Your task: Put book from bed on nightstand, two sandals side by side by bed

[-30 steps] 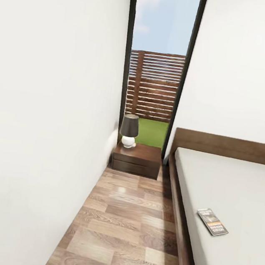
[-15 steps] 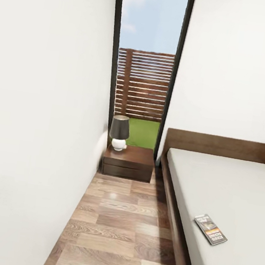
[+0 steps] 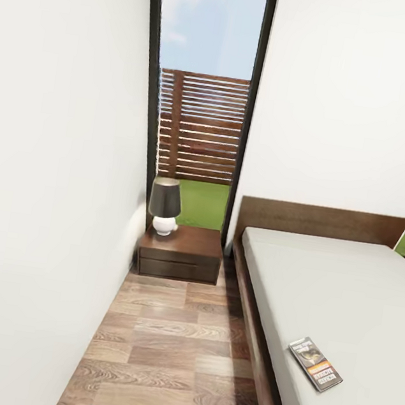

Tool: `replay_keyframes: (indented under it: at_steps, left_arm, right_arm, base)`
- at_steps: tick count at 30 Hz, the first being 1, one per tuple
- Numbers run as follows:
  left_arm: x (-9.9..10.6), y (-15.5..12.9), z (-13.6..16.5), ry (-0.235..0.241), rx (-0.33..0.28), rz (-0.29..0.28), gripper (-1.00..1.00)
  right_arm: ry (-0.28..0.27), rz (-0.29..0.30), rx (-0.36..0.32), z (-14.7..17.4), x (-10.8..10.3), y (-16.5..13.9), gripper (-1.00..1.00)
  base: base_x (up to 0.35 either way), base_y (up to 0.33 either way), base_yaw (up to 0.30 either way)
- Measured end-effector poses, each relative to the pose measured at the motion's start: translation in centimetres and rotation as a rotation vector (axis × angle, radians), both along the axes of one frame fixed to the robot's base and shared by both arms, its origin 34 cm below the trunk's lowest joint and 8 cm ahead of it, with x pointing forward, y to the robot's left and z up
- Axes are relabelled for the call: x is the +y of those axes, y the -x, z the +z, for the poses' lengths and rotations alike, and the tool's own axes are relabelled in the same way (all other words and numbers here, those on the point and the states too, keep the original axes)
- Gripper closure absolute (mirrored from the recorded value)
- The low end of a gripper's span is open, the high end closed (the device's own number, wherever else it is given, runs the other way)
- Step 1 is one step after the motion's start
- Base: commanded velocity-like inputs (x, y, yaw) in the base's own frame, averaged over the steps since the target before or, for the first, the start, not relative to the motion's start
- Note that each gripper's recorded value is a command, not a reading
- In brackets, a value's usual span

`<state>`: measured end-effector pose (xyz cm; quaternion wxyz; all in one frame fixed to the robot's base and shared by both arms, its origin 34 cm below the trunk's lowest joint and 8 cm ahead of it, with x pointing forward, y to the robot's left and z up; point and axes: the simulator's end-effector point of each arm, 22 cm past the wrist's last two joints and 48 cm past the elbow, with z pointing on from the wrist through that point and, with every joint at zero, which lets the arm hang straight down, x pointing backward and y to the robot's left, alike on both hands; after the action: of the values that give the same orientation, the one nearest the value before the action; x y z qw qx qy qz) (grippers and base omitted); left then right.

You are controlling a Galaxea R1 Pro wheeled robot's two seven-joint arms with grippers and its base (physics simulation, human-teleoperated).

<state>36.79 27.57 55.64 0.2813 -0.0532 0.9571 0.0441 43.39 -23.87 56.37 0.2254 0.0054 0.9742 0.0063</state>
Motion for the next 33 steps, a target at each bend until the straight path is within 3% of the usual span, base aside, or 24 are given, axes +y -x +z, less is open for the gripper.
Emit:
replay_keyframes:
  at_steps: [18,33]
  left_arm:
    - [-0.04,-0.08,0.02,0.000,-0.001,-0.001,-1.00]
    - [0.09,-0.01,0.01,-0.002,0.000,0.000,-1.00]
  right_arm:
    - [0.000,0.000,0.000,0.00,0.04,0.00,-1.00]
    - [-0.001,0.002,-0.001,0.01,0.13,-0.03,-1.00]
  base:
    - [0.322,0.008,-0.250]
    - [0.315,0.134,-0.046]
